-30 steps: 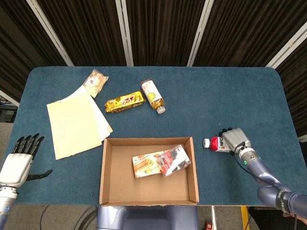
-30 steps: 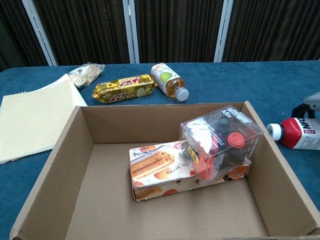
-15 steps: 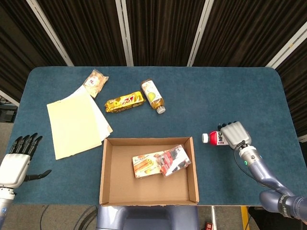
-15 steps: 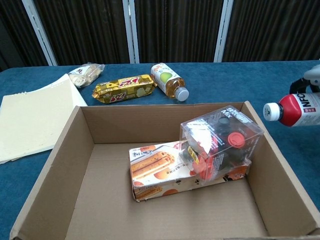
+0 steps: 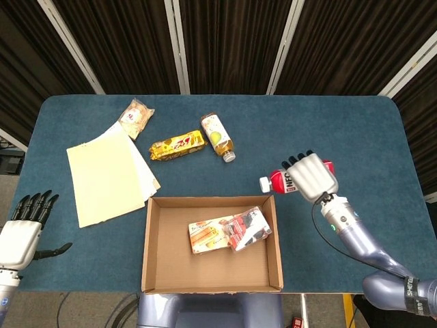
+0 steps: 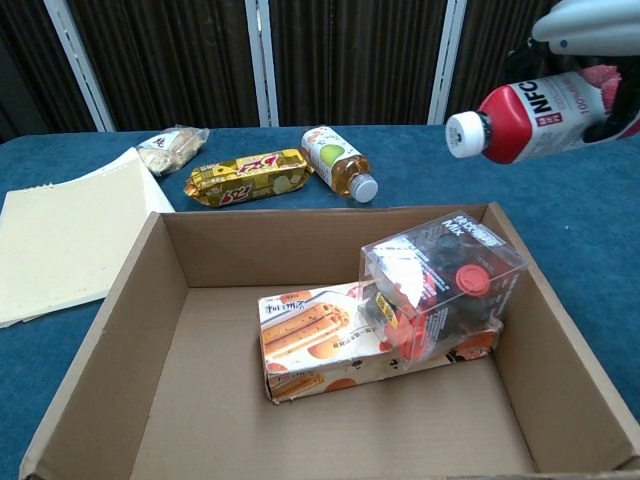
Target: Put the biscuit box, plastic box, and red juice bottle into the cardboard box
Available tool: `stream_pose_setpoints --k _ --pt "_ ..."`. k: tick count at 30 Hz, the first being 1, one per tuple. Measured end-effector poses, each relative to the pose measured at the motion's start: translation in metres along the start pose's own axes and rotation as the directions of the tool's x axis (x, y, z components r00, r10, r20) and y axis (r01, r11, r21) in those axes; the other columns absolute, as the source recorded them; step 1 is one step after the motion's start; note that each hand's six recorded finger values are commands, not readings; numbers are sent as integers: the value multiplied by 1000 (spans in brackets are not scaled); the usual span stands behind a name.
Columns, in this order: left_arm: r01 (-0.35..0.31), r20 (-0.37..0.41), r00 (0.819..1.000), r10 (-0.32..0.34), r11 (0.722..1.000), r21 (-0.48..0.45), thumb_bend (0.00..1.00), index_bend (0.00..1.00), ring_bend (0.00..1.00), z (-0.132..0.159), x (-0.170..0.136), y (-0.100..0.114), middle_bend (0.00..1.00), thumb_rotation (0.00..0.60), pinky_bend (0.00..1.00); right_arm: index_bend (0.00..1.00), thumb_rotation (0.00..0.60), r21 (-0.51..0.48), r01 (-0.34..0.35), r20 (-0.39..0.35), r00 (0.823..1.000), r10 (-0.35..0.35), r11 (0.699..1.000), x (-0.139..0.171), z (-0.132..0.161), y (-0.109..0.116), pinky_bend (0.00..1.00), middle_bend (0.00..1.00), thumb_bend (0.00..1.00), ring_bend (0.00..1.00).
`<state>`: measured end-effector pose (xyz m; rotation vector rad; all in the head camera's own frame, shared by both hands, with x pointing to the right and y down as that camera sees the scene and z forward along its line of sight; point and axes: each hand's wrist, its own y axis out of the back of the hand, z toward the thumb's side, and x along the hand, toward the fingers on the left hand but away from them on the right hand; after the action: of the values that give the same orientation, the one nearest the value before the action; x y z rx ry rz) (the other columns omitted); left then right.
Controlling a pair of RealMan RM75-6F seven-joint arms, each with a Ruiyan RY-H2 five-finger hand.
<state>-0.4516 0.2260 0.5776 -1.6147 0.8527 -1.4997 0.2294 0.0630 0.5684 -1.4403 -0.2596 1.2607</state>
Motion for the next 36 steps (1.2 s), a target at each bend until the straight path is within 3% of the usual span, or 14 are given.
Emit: stream_pose_setpoints --k 7,18,22,23,25,27,30,33,36 --pt "2 6 1000 -2 1000 -1 28 0 0 1 0 -1 0 423 0 767 600 -20 23 -95 995 -25 1000 -2 46 28 912 612 343 668" --pt "7 42 999 -6 1000 -13 27 0 0 6 -4 0 0 421 0 744 600 -11 42 -232 972 -44 999 10 123 45 912 590 340 666" --pt "6 49 999 -5 1000 -18 28 0 0 6 -4 1 0 422 0 663 600 5 61 -262 963 -57 998 18 147 51 902 552 264 653" --pt "6 52 999 -5 1000 -20 28 0 0 6 -5 1 0 420 0 577 600 9 65 -266 962 -60 998 19 152 53 877 518 225 628" --pt "7 57 998 -6 1000 -24 28 0 0 7 -6 1 0 421 0 273 600 14 69 -273 960 -62 998 22 163 55 784 366 128 520" --pt "10 60 998 -8 1000 -25 28 0 0 6 -6 1 0 419 0 54 600 10 62 -275 960 -57 998 23 172 55 663 168 43 378" --pt "12 62 998 -10 999 -29 28 0 0 7 -6 0 0 421 0 0 600 -3 29 -276 961 -28 1000 25 180 53 505 15 0 187" --pt "15 60 998 -13 999 -32 29 0 0 5 -6 0 0 422 0 0 600 -30 -10 -281 960 1 999 26 184 52 349 0 0 16" --pt "16 55 998 -14 999 -36 27 0 0 4 -5 0 0 423 0 0 600 -50 -10 -279 960 -4 999 24 184 59 291 0 0 0"
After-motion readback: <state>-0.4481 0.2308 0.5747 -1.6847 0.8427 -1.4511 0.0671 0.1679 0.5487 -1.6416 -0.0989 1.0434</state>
